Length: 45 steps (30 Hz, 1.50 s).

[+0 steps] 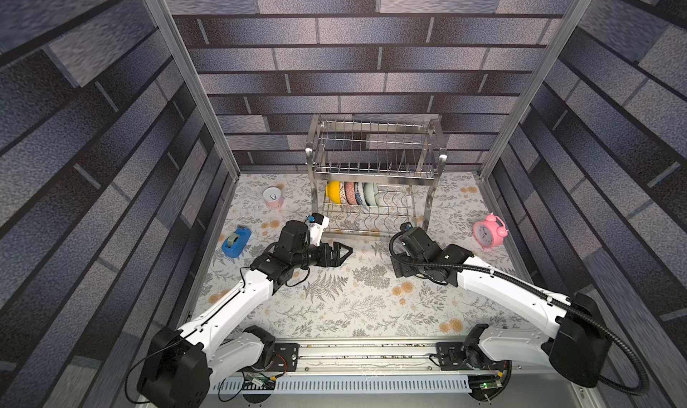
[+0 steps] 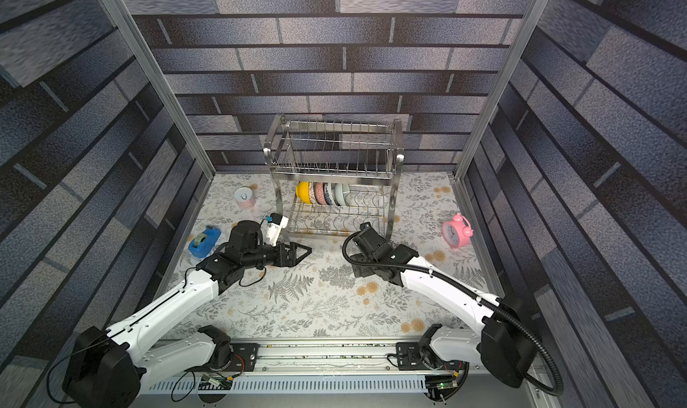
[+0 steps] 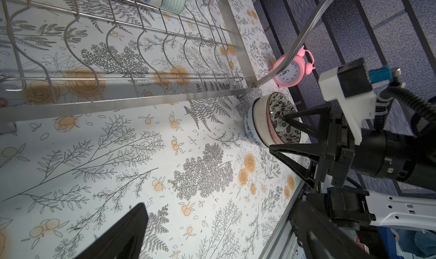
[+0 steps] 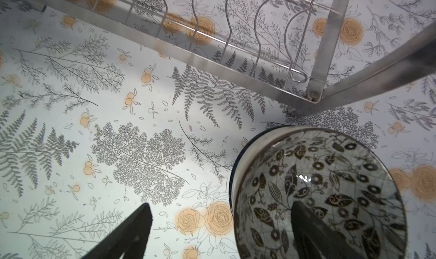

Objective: Load bowls into a dish rack
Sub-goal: Pick up the bowl from the stack of bowls.

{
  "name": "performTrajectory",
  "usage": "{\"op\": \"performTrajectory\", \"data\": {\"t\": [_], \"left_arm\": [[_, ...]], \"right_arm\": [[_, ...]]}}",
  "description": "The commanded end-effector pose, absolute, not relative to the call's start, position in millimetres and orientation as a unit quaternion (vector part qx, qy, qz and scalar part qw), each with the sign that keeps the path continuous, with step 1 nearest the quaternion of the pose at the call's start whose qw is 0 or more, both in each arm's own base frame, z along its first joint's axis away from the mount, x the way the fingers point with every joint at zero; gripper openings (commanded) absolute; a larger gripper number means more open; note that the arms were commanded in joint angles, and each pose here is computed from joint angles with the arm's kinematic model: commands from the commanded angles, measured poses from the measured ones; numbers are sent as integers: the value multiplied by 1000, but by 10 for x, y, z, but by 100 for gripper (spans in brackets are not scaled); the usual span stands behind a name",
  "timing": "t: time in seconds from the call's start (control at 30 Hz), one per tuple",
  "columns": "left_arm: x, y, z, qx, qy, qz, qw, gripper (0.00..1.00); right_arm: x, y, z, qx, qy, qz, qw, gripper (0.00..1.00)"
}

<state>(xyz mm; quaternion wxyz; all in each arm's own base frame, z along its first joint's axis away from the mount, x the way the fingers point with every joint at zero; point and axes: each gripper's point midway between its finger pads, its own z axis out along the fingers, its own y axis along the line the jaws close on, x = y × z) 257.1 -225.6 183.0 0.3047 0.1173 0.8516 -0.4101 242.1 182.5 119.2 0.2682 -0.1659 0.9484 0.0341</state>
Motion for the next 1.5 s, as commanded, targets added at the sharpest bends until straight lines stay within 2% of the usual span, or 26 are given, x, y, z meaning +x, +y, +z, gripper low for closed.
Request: {"op": "performTrajectory", "data": {"t": [0.0, 0.33, 0.67, 1.23, 1.47], "left_arm": [[2587, -2295, 1831, 122, 848, -414, 308, 100], [2593, -2326, 1772, 121, 851, -414, 301, 100], [2596, -2329, 1767, 120, 852, -411, 301, 100], [2580, -2325, 1763, 121, 853, -410, 300, 100], [2585, -2327, 1759, 121, 853, -409, 300, 100]], "right_arm": [[2315, 1713, 1246, -157, 955, 16, 252, 86], [2220, 1602, 1119, -154, 962, -5, 226, 62], [2186, 1544, 1036, -156, 964, -19, 213, 46], [2190, 1501, 932, -156, 965, -36, 205, 32], [2188, 1503, 920, -155, 965, -34, 208, 24]]}}
